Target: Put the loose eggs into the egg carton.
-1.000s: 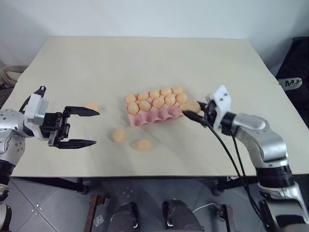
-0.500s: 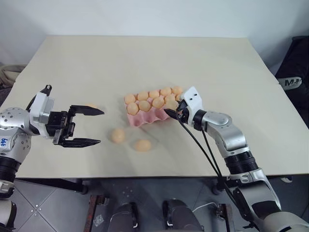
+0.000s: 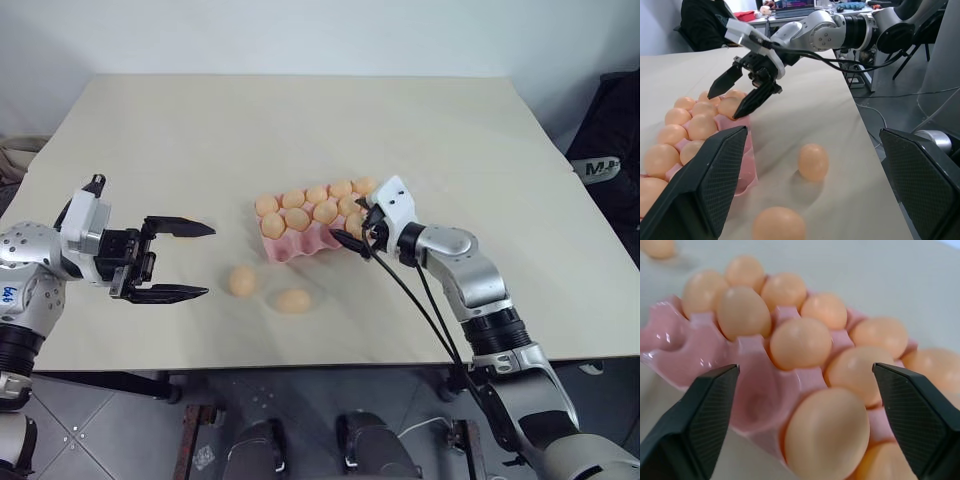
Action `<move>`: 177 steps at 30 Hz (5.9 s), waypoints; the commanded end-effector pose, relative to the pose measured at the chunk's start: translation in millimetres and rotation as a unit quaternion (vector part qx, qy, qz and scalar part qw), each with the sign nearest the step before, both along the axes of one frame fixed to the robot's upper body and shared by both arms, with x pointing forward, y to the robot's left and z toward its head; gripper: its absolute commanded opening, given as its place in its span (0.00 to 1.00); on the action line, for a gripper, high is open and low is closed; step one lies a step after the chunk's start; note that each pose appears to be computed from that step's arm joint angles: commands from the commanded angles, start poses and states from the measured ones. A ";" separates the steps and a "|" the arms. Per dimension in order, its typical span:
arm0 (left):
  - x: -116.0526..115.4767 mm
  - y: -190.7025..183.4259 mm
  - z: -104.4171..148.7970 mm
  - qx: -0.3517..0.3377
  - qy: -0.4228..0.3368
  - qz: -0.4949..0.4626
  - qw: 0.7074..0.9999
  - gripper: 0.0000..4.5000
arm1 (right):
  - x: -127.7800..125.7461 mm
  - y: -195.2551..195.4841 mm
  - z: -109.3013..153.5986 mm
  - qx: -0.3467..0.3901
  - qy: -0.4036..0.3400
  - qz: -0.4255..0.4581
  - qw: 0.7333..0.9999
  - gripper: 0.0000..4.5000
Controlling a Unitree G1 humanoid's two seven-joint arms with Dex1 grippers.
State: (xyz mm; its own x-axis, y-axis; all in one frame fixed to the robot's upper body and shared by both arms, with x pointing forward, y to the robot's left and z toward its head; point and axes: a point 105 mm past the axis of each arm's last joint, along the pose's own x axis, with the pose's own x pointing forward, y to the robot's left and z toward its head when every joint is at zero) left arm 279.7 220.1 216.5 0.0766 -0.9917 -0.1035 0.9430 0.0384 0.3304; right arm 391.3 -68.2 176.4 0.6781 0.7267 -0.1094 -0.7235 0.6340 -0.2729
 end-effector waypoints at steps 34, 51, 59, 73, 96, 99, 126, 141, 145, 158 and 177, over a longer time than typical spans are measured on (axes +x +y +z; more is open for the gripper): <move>-26.4 18.3 -13.7 0.005 0.045 -0.037 0.998 1.00 | -104.0 69.5 -32.4 -0.023 0.122 0.190 0.974 0.99; -29.6 16.7 -9.4 -0.006 0.030 -0.042 0.999 1.00 | -86.7 80.7 -50.7 -0.048 0.108 0.180 0.976 0.86; -27.5 16.4 -7.0 -0.008 0.020 -0.040 0.999 1.00 | -91.9 76.4 -37.9 -0.039 0.093 0.198 0.975 0.33; -23.0 11.6 -6.6 -0.018 0.018 -0.045 0.999 1.00 | 4.1 32.0 38.6 -0.022 -0.024 0.000 0.999 0.32; -22.0 15.3 -4.8 -0.020 0.008 -0.034 0.999 1.00 | -2.5 29.4 -6.6 -0.073 0.023 0.037 0.996 0.43; -21.4 15.3 -4.5 -0.020 0.006 -0.033 0.999 1.00 | -3.7 29.2 -5.4 -0.077 0.021 0.042 0.996 0.62; -21.1 72.4 -9.1 -0.028 0.010 0.107 0.994 1.00 | -76.5 -160.3 55.2 -0.104 0.005 0.153 0.983 0.99; -39.5 131.2 -30.7 -0.006 0.158 0.358 0.920 1.00 | -80.3 -234.6 39.6 -0.111 0.049 0.067 0.990 0.99; -42.8 121.2 -33.1 -0.001 0.161 0.373 0.914 1.00 | -74.5 -235.4 39.1 -0.110 0.050 0.060 0.991 0.99; -22.8 9.0 -77.4 -0.031 0.124 0.477 0.870 1.00 | -78.8 -230.9 30.9 -0.094 0.061 0.065 0.992 0.99; 15.7 -56.8 -115.8 -0.017 0.107 0.538 0.836 1.00 | -72.7 -218.3 37.9 -0.096 0.059 0.090 0.990 0.99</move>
